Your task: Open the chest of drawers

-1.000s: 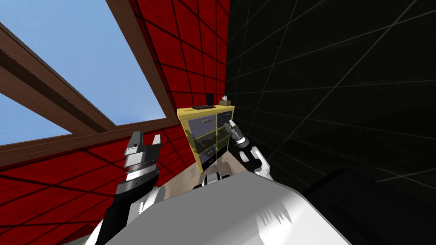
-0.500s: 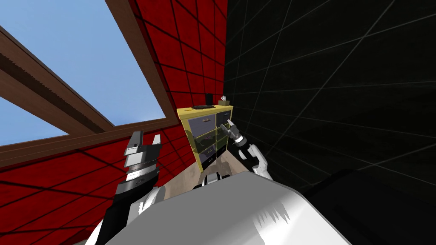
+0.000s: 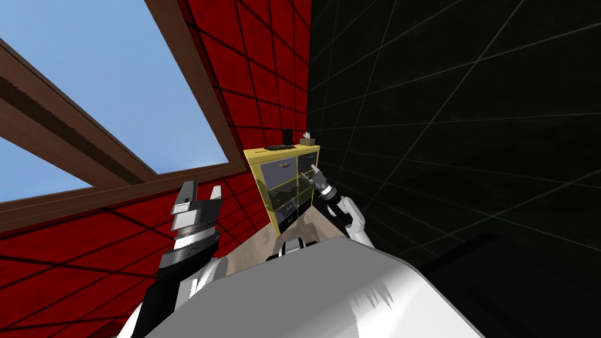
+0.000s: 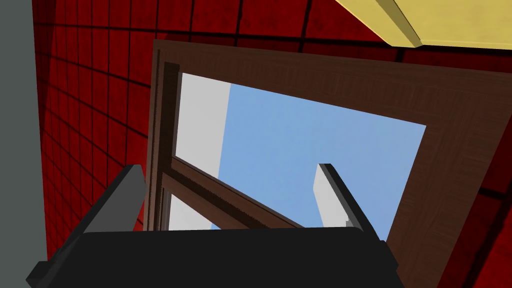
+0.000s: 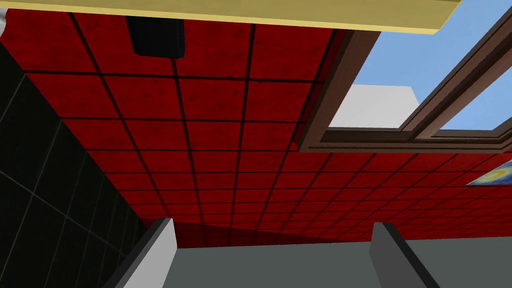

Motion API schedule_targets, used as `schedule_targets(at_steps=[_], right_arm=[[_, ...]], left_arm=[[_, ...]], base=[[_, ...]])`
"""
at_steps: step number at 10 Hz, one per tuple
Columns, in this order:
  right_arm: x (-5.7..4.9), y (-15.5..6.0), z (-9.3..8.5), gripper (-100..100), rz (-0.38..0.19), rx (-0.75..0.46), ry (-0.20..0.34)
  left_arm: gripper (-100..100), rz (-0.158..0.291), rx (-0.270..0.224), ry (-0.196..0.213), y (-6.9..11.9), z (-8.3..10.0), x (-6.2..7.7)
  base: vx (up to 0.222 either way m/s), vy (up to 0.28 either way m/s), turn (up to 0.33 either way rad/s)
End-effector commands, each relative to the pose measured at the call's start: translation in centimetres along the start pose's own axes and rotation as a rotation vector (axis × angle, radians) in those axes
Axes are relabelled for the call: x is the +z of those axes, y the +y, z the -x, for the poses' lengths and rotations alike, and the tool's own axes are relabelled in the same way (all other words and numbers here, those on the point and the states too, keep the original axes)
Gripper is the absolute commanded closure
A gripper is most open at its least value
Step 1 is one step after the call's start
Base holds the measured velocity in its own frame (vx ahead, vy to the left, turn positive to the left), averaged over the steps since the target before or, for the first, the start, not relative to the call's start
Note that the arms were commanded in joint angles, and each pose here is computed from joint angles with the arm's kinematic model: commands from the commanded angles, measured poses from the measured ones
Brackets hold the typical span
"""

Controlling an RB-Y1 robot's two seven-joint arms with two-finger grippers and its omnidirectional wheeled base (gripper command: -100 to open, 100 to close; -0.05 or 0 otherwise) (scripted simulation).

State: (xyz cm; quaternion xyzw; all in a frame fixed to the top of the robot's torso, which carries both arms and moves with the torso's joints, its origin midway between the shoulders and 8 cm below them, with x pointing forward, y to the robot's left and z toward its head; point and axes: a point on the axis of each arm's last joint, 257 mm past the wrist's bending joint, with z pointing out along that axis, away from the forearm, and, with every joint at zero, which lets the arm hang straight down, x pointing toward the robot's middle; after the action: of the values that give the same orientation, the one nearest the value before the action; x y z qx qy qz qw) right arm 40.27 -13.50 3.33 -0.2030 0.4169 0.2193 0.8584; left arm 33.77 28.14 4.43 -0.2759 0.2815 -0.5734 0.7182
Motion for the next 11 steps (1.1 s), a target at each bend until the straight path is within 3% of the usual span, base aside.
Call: schedule_targets(at_steps=[1, 4, 6, 9, 11], right_arm=[[0.2, 0.1, -0.9, -100, 0.012, -0.065, 0.028], [1.3, -0.2, -2.3, -100, 0.034, -0.202, 0.063], [1.2, -0.1, -3.0, -100, 0.044, -0.242, 0.087], [2.3, -0.6, -4.5, -100, 0.064, -0.381, 0.121], [2.2, -0.6, -5.1, -100, 0.073, -0.417, 0.143]], left_arm=[[0, 0.0, 0.0, 0.0, 0.0, 0.0, 0.0], [0, 0.0, 0.0, 0.0, 0.0, 0.0, 0.0], [0, 0.0, 0.0, 0.0, 0.0, 0.0, 0.0], [0, 0.0, 0.0, 0.0, 0.0, 0.0, 0.0], [0, 0.0, 0.0, 0.0, 0.0, 0.0, 0.0]], base=[[-0.01, 0.015, -0.003], [-0.023, 0.039, -0.071], [-0.02, 0.033, -0.022], [-0.024, 0.038, -0.067], [-0.015, 0.039, -0.02]])
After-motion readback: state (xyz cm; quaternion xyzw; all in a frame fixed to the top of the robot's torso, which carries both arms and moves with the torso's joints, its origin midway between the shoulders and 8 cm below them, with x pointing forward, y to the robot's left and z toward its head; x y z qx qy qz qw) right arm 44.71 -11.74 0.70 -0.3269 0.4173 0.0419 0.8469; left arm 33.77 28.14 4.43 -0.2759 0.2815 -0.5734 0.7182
